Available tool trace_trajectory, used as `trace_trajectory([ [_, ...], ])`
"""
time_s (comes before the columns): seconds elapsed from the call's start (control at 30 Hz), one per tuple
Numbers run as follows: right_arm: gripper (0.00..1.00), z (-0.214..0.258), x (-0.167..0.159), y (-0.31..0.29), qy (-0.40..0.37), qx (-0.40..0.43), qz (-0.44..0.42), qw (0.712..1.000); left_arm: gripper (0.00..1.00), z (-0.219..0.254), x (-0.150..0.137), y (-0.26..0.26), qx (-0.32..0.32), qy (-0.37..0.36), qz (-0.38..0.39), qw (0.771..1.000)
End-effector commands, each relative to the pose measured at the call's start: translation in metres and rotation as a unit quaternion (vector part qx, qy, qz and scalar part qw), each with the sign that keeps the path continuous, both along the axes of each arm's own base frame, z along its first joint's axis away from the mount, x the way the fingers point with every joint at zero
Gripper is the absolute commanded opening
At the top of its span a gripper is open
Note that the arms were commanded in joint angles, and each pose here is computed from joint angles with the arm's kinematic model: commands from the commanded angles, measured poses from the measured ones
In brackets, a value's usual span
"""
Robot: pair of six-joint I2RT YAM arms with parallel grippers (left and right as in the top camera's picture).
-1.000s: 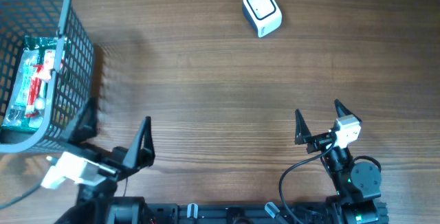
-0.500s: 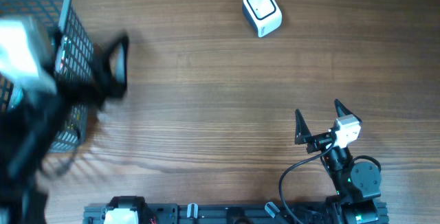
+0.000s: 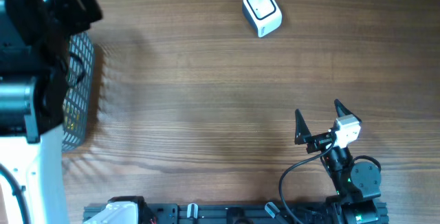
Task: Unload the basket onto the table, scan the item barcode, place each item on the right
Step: 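Move the left gripper over the basket toward the yellow Vim bottle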
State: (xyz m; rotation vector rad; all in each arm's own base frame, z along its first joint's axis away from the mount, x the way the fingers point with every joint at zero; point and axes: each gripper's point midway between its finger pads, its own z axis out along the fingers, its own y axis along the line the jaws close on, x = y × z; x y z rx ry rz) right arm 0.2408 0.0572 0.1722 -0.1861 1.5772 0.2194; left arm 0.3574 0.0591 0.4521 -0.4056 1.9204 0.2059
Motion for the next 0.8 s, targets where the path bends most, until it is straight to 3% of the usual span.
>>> trace_trajectory([
  [0.0, 1.00, 0.001, 0.001, -0.003, -0.001, 0.003, -0.009, 1.000, 1.00, -0.008, -0.010, 0.054, 0.000, 0.013, 0.114, 0.993],
  [0.17, 1.00, 0.001, 0.001, -0.003, -0.001, 0.003, -0.009, 1.000, 1.00, -0.029, -0.021, 0.102, -0.026, 0.042, 0.174, 0.983],
  [0.3, 1.00, 0.001, 0.001, -0.003, -0.001, 0.003, -0.009, 1.000, 1.00, -0.049, -0.031, 0.136, -0.099, 0.043, 0.220, 0.970],
  [0.43, 1.00, 0.001, 0.001, -0.003, -0.001, 0.003, -0.009, 1.000, 1.00, -0.070, -0.042, 0.163, -0.122, 0.069, 0.256, 0.957],
  [0.77, 1.00, 0.001, 0.001, -0.003, -0.001, 0.003, -0.009, 1.000, 1.00, -0.135, -0.051, 0.193, -0.165, 0.166, 0.308, 0.922],
])
